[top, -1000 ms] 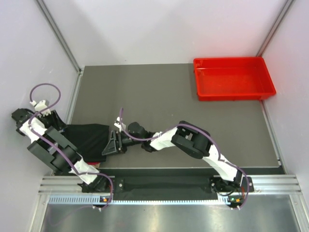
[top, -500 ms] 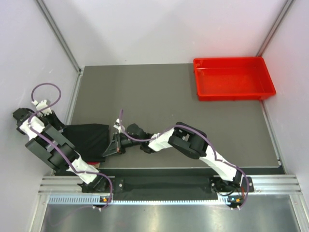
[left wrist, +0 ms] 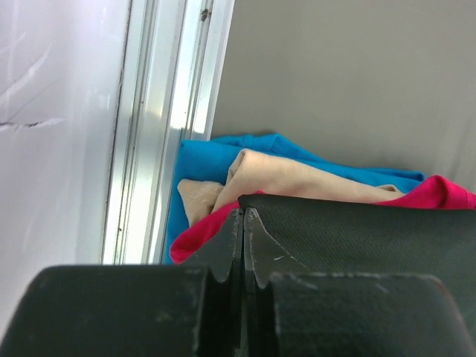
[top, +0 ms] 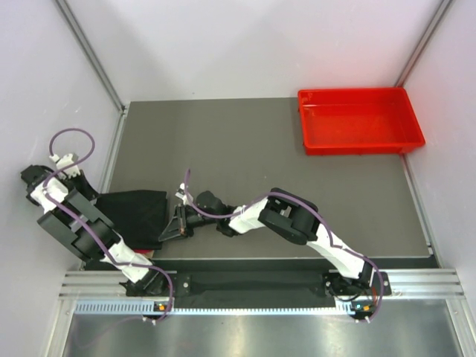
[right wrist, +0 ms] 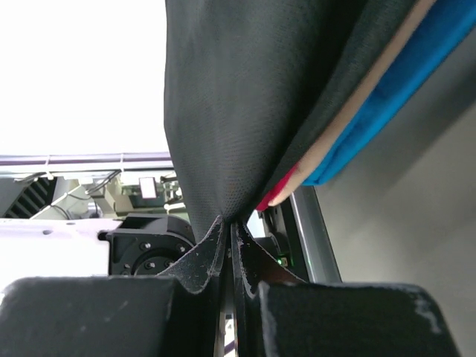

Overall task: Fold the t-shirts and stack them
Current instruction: Neatly place the folded tshirt to the corner

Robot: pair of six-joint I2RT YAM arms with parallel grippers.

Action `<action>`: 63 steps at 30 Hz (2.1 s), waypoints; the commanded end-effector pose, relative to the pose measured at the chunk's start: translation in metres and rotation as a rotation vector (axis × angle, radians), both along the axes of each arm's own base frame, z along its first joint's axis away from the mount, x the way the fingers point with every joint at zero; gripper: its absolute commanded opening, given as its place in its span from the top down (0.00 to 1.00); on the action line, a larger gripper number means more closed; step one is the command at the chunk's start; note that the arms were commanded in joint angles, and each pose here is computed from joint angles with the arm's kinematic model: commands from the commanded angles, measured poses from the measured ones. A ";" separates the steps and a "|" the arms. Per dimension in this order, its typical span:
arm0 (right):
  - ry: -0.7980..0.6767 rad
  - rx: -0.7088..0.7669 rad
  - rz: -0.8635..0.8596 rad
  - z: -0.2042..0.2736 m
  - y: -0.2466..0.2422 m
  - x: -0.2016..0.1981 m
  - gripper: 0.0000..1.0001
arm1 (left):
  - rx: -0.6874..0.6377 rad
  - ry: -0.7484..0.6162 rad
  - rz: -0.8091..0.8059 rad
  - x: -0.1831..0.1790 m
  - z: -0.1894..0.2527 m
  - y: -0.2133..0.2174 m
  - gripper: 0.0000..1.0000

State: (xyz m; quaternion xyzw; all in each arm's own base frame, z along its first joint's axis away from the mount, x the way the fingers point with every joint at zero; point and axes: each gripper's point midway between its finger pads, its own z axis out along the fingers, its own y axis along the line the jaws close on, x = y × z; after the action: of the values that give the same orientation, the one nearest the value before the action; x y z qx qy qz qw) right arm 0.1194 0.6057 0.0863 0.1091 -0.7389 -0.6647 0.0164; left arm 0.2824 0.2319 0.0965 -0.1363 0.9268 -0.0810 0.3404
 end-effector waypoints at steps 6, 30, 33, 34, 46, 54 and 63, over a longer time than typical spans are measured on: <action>-0.025 0.040 0.020 0.011 0.001 -0.010 0.73 | 0.154 -0.104 -0.043 0.040 0.018 0.029 0.56; -0.727 -0.356 -0.438 0.093 -0.158 0.118 0.00 | 0.412 -0.181 -0.308 0.086 0.119 -0.130 0.01; -0.757 -0.488 -0.528 0.080 -0.207 0.144 0.00 | 0.382 -0.155 -0.455 0.070 0.112 -0.186 0.01; -0.778 -0.505 -0.557 0.091 -0.224 0.147 0.00 | 0.392 -0.160 -0.478 0.063 0.115 -0.198 0.01; -0.755 -0.902 -0.924 0.077 -0.439 0.170 0.00 | 0.487 -0.197 -0.786 -0.033 0.083 -0.264 0.01; -0.742 -1.032 -1.095 0.069 -0.513 0.152 0.00 | 0.476 -0.204 -0.636 -0.053 0.047 -0.253 0.01; -0.769 -1.165 -1.132 0.064 -0.543 0.141 0.00 | 0.474 -0.191 -0.606 -0.056 0.044 -0.250 0.01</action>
State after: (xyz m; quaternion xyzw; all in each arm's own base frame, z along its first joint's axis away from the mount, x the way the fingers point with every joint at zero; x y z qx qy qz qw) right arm 0.2618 0.0817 0.1508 -0.0760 -0.8585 -0.0544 -0.5042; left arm 0.2168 -0.0180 0.1294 0.2465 0.8912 0.0202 0.3801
